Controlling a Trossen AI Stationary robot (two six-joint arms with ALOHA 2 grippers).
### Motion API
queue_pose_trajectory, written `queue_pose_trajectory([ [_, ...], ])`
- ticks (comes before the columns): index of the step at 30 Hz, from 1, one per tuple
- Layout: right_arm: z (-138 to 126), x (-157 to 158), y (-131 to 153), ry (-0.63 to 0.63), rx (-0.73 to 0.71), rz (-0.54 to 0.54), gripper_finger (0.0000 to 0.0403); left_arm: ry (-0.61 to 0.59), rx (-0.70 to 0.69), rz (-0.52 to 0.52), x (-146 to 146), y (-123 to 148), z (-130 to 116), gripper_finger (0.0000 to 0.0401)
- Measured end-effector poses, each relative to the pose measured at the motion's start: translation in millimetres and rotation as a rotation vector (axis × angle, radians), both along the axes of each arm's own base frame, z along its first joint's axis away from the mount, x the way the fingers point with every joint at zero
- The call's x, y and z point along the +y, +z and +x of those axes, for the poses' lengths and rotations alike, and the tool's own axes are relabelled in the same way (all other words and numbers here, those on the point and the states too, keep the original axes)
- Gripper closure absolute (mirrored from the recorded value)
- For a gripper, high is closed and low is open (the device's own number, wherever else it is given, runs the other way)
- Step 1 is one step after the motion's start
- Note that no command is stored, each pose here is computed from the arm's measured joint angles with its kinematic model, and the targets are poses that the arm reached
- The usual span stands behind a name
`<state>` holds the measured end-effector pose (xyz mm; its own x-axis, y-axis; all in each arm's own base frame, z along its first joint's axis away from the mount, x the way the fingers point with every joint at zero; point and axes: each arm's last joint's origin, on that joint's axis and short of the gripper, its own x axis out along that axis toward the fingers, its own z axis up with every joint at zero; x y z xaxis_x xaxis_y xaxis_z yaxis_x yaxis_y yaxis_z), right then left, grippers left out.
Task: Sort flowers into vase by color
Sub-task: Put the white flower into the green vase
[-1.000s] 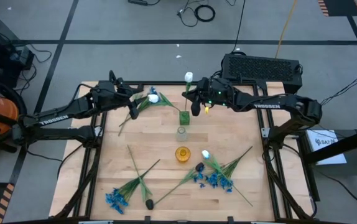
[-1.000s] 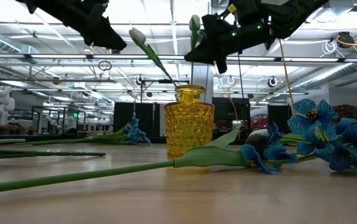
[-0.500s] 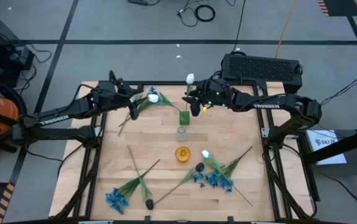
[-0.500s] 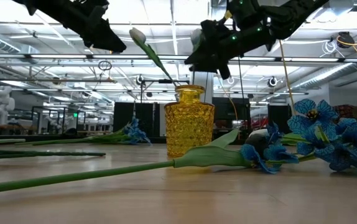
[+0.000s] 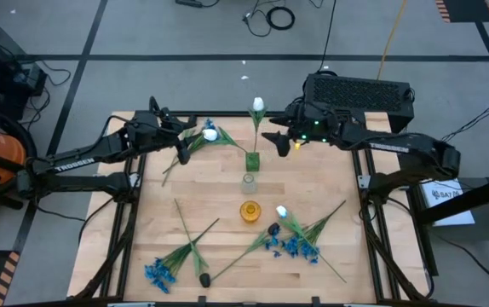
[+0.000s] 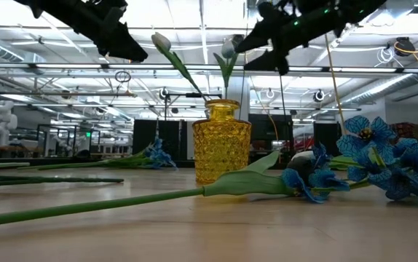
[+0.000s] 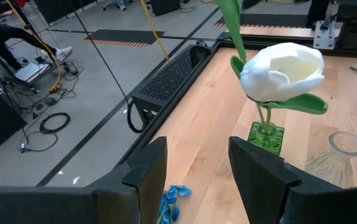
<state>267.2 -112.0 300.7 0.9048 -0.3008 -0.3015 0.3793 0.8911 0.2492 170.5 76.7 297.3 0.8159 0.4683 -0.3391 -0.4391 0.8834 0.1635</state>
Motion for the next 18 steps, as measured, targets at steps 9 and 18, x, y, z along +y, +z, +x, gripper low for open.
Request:
queue_pose_trajectory([
  [9,-54,35,-1,0.051,0.34,0.134,0.0086,-0.021,-0.005,-0.028,-1,-1,0,0.0221],
  [18,-65,100,-50,0.123,0.512,0.361,0.013,-0.019,-0.009,-0.033,-1,-1,0,0.0221],
])
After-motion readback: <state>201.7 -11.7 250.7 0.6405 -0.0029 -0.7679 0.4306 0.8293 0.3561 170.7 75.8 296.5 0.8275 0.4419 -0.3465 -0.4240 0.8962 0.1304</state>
